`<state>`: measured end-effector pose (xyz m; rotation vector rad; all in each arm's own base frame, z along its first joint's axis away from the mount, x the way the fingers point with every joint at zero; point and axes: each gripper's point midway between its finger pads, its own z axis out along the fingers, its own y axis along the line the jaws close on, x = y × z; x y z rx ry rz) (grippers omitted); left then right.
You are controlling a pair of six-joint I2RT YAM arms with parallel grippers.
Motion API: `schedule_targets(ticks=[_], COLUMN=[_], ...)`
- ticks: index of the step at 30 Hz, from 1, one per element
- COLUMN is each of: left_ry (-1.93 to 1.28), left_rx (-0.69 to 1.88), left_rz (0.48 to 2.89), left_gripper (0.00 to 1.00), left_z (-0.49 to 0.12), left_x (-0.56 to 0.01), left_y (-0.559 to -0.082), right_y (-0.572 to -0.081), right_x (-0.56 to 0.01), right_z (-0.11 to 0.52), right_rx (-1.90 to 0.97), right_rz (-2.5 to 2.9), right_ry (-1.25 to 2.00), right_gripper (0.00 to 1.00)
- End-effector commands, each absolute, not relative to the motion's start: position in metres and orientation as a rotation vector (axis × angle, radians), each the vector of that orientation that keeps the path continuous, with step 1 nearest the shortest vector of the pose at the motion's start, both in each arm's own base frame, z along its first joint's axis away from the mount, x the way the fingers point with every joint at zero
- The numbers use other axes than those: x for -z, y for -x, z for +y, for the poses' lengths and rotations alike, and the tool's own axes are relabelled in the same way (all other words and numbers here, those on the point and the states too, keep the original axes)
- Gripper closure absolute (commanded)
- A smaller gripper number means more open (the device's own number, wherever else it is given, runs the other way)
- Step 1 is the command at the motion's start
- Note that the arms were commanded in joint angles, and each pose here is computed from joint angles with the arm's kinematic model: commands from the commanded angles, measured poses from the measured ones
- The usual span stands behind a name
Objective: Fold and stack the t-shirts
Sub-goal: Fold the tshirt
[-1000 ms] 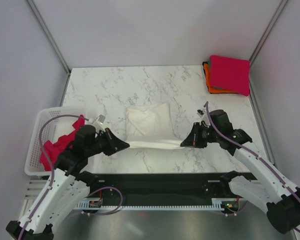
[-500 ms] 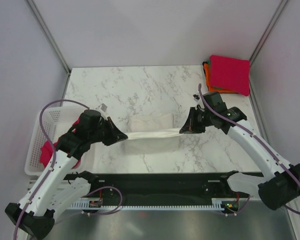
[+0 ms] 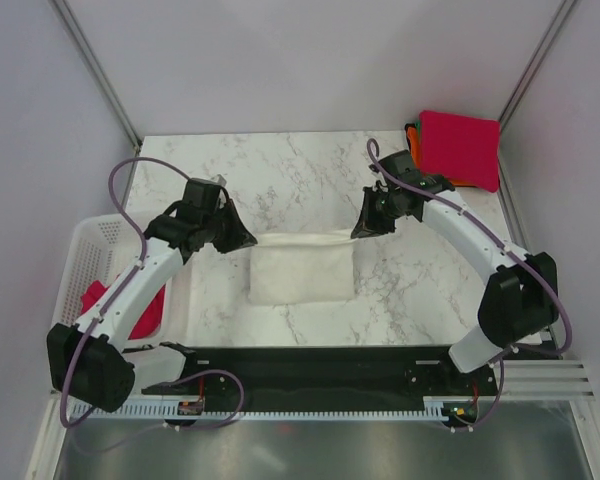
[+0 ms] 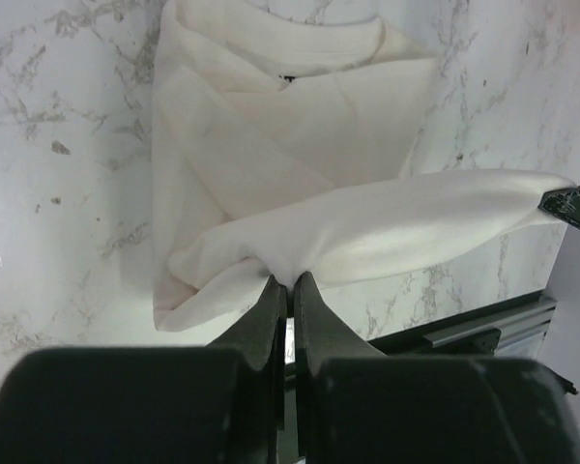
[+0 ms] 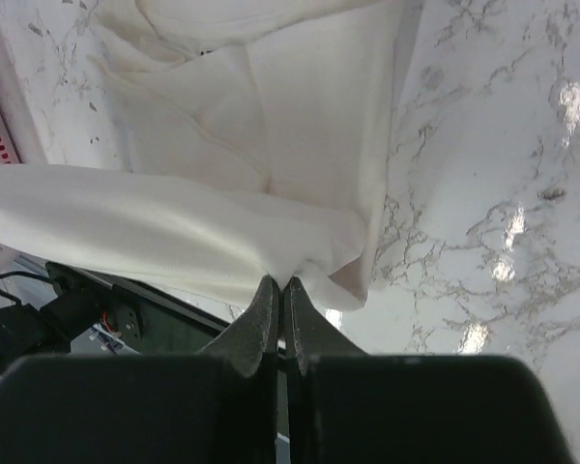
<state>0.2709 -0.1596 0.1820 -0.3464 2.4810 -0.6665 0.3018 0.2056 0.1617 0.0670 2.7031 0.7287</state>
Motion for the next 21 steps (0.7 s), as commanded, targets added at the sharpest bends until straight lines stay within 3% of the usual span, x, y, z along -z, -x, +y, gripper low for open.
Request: schedule_targets(ticks=[1, 14, 16, 17, 18, 20, 21], left_ry=[0.336, 0.441, 0.457, 0.451, 0.45, 0.445, 0.409], left_rx=[0.493, 0.468, 0.448, 0.456, 0.469, 0.476, 0.471], left_rz=[2.412, 2.55, 2.587, 2.571, 2.588, 2.582, 2.577], left_gripper=[0.98, 0.98, 0.94, 0.84, 0.75, 0.56, 0.53], left_z=[-0.13, -0.128, -0.126, -0.127, -0.126, -0.126, -0.127], left_x=[-0.185, -0.102, -0.085, -0.09, -0.087, -0.096, -0.105], left_y=[-0.306, -0.372, -0.382, -0.393, -0.397, -0.416, -0.421], right_y=[-0.336, -0.394, -0.4, -0.41, -0.415, -0.437, -0.437], right_x=[-0.158, -0.088, -0.073, -0.078, -0.071, -0.093, -0.102], right_z=[0.188, 0.193, 0.193, 0.197, 0.194, 0.193, 0.189], right_rx=[-0.582, -0.519, -0.518, -0.535, -0.532, -0.54, -0.524], right_rz=[2.663, 2.768, 2.799, 2.777, 2.8, 2.743, 2.745], right_ry=[-0.054, -0.086, -0.089, -0.078, -0.093, -0.096, -0.104], right_gripper=[1.0, 1.0, 0.85, 0.74, 0.53, 0.38, 0.3])
